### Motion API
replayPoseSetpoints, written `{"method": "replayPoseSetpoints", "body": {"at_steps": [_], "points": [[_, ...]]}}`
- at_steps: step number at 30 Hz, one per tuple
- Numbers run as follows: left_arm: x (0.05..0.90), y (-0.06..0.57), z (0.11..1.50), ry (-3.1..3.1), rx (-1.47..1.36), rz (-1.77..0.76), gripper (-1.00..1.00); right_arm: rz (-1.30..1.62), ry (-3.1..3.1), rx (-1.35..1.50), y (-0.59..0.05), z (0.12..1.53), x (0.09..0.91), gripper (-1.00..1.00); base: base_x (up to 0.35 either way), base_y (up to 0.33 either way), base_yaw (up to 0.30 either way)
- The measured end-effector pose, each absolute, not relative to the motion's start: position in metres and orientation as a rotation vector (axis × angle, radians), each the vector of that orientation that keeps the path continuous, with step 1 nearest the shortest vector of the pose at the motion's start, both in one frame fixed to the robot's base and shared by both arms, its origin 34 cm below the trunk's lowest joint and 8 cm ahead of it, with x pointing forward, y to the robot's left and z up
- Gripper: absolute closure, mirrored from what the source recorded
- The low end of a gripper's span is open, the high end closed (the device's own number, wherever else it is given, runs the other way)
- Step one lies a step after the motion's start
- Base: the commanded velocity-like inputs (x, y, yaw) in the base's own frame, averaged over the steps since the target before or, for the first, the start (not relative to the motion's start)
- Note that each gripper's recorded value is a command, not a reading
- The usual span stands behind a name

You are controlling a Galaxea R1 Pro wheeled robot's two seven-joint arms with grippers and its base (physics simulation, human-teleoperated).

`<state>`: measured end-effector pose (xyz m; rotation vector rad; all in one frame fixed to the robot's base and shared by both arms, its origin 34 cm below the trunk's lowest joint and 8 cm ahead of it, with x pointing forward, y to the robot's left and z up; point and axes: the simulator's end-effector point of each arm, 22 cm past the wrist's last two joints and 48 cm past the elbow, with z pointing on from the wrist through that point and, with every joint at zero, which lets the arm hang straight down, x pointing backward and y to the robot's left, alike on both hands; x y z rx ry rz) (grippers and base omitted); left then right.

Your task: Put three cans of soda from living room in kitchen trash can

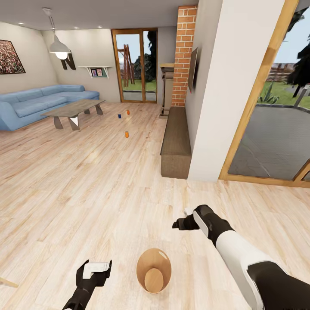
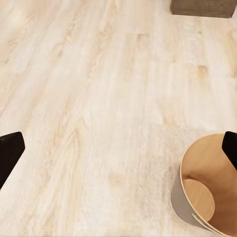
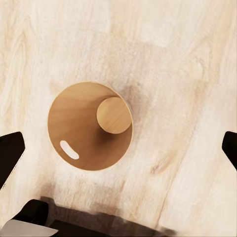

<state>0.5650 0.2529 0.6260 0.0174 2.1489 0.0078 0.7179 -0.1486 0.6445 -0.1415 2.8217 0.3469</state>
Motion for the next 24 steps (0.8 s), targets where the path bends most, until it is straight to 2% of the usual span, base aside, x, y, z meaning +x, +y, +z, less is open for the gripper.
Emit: {"method": "replayPoseSetpoints", "body": {"at_steps": [16,19,24], "points": [[0.547,0.26,0.575,2.212,-0.02,0.009,-1.0,0.371,2.8,-0.166,-0.131,0.619,0.722,-1.0,0.0,0.0,0.0],[0.542,0.269,0.564,2.228,-0.04,0.021,-1.0,0.368,2.789,-0.17,-0.131,0.614,0.723,-1.0,0.0,0.0,0.0],[0.524,0.318,0.534,2.285,-0.142,0.088,-1.0,0.363,2.772,-0.182,-0.129,0.605,0.725,-1.0,0.0,0.0,0.0]]}}
